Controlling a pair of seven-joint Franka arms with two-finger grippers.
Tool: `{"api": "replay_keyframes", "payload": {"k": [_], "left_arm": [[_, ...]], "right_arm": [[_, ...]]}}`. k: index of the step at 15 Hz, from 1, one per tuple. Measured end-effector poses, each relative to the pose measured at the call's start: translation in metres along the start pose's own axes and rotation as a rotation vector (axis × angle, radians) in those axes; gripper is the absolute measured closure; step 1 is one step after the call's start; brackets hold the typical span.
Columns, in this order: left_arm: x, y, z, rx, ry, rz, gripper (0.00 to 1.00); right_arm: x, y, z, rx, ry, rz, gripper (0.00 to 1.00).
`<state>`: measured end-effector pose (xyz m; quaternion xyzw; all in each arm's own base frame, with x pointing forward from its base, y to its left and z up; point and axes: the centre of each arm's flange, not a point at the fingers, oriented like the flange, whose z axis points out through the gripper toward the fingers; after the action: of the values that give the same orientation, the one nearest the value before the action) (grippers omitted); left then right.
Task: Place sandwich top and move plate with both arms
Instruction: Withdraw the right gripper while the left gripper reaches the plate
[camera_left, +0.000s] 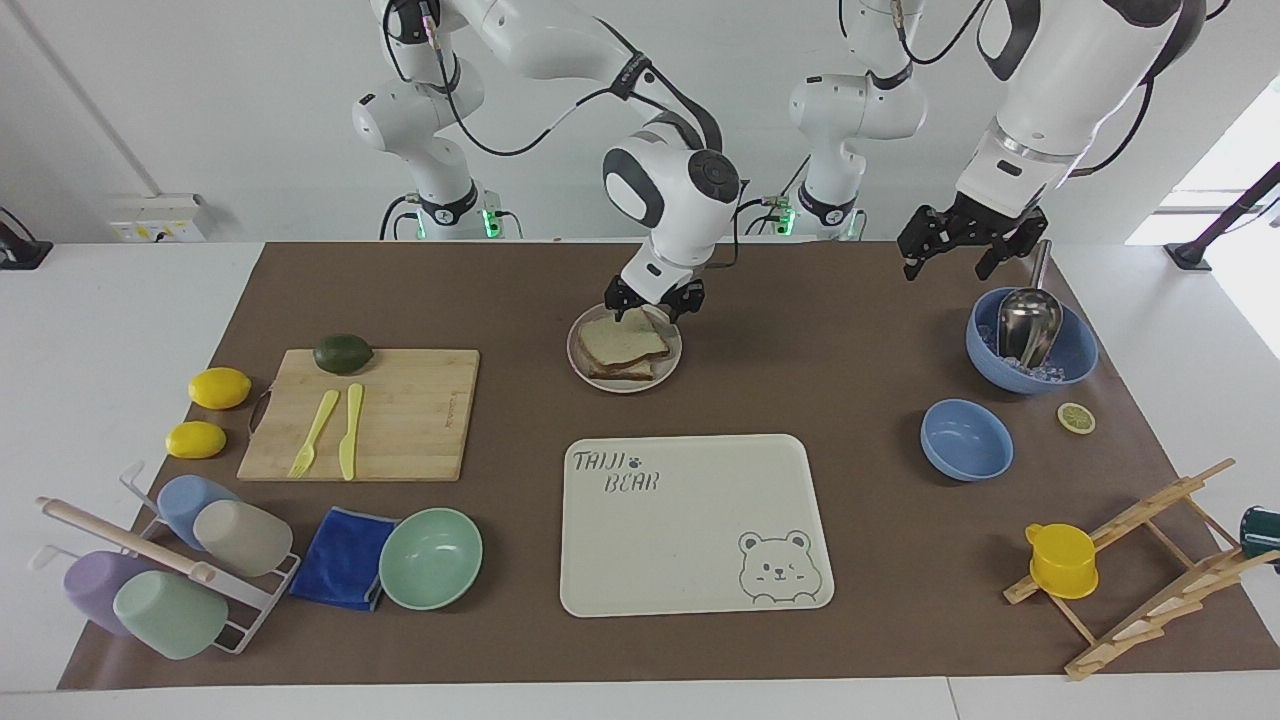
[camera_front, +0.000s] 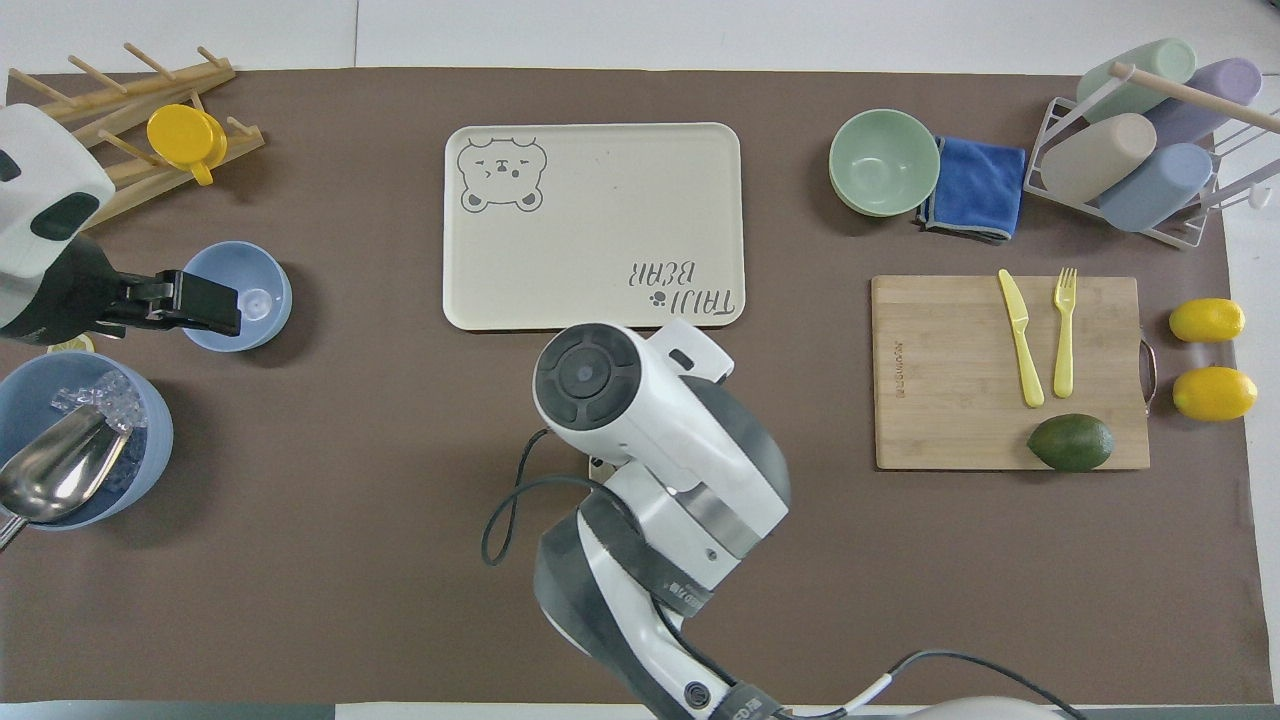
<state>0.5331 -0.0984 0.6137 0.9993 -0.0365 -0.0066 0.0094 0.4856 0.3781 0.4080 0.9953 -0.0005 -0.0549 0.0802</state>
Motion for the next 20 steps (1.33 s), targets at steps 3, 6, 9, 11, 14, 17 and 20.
{"api": "replay_keyframes", "payload": {"k": [3, 6, 9, 11, 14, 17, 20], "left_arm": [[-0.003, 0.003, 0.016, -0.005, 0.007, 0.001, 0.0], [-0.011, 0.022, 0.047, -0.051, 0.005, -0.014, 0.0], [-0.021, 0.07, 0.089, -0.068, -0.005, -0.016, 0.0], [-0.032, 0.103, 0.119, -0.097, -0.011, -0.001, 0.0], [-0.053, 0.149, 0.166, -0.108, -0.007, 0.03, 0.0], [-0.076, 0.196, 0.218, -0.104, 0.001, 0.037, 0.0], [-0.098, 0.219, 0.254, -0.102, -0.006, 0.059, 0.0]], "right_arm": [[0.039, 0.095, -0.043, 0.096, 0.011, 0.079, 0.0], [0.055, 0.18, -0.069, 0.165, -0.011, 0.15, 0.0], [0.052, 0.232, -0.084, 0.173, -0.025, 0.16, 0.0], [0.053, 0.268, -0.088, 0.178, -0.029, 0.125, 0.0], [0.055, 0.326, -0.09, 0.187, -0.041, 0.071, 0.0], [0.049, 0.367, -0.092, 0.191, -0.052, 0.024, 0.0], [0.046, 0.402, -0.093, 0.198, -0.041, -0.064, 0.0]]}}
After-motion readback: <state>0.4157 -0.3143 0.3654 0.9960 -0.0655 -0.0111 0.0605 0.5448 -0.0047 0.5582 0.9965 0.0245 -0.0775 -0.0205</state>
